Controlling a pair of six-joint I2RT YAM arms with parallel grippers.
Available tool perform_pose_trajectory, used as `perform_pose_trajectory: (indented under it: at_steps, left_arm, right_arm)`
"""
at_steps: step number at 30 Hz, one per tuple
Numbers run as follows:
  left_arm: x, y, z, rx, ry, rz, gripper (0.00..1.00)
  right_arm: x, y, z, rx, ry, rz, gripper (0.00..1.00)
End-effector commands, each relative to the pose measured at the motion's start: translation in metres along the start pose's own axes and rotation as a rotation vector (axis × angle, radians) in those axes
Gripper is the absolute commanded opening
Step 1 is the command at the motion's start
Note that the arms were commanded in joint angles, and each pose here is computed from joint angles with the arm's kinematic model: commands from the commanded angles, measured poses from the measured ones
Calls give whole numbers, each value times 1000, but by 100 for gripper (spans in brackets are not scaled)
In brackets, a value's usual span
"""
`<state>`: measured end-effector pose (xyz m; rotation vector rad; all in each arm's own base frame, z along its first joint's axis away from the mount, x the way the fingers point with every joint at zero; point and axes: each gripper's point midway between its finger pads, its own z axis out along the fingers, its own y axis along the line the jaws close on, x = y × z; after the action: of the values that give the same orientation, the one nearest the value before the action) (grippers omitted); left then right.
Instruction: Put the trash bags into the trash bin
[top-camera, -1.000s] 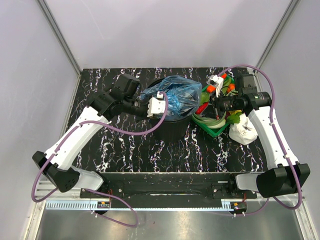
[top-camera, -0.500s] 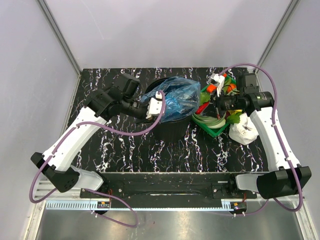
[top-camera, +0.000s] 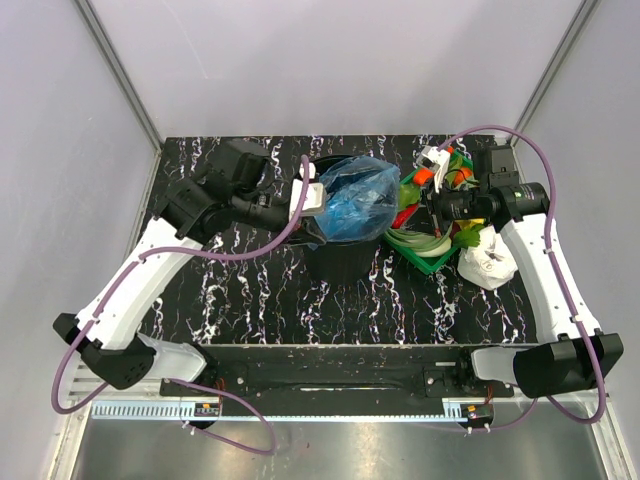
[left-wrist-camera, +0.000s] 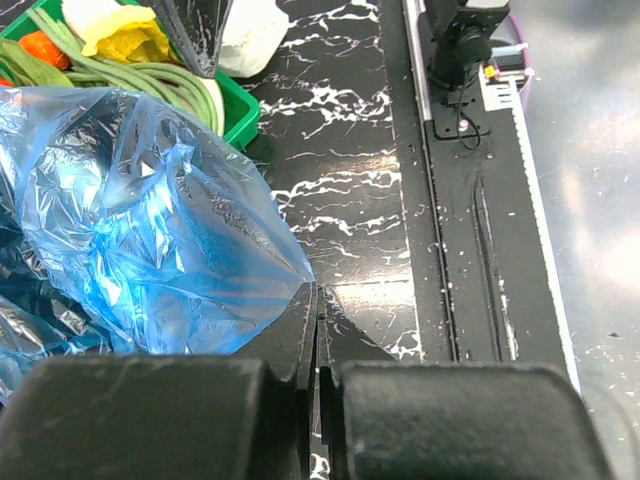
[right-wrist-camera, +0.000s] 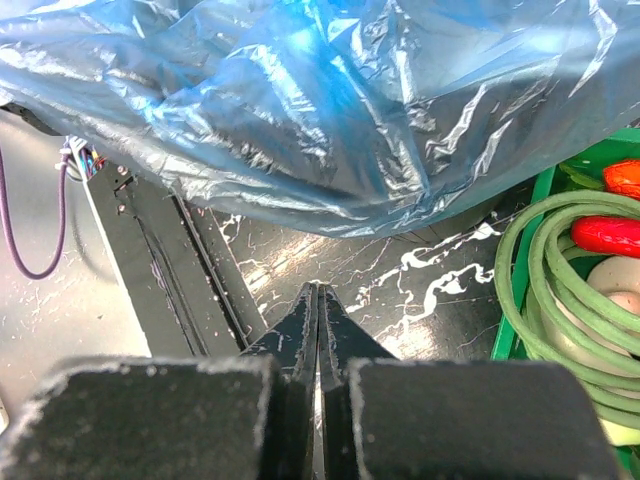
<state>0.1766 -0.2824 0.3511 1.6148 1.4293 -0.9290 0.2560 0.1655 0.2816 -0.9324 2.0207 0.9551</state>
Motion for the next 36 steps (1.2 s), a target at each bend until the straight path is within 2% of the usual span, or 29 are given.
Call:
perform_pose_trajectory:
  at_steps: [1, 5, 11, 17, 20, 29, 36]
  left_arm:
    - [-29, -23, -14, 54, -96, 56, 0]
    - [-7, -34, -13, 73, -38, 73, 0]
    - [48, -30, -1, 25, 114, 62, 0]
    - [80, -15, 14, -34, 186, 52, 0]
    - [93, -2, 25, -76, 223, 56, 0]
    - [107, 34, 59, -168, 215, 9, 0]
    - [124, 30, 73, -140, 272, 9, 0]
  right_arm:
    - [-12, 4, -9, 26, -24, -57, 1]
    - [-16, 4, -11, 36, -28, -66, 4]
    - [-33, 5, -18, 56, -48, -87, 10]
    - [-52, 0, -19, 64, -71, -87, 32]
    - [-65, -3, -19, 66, -86, -87, 37]
    - [-94, -28, -8, 103, -107, -105, 50]
    - [-101, -46, 1, 122, -91, -122, 54]
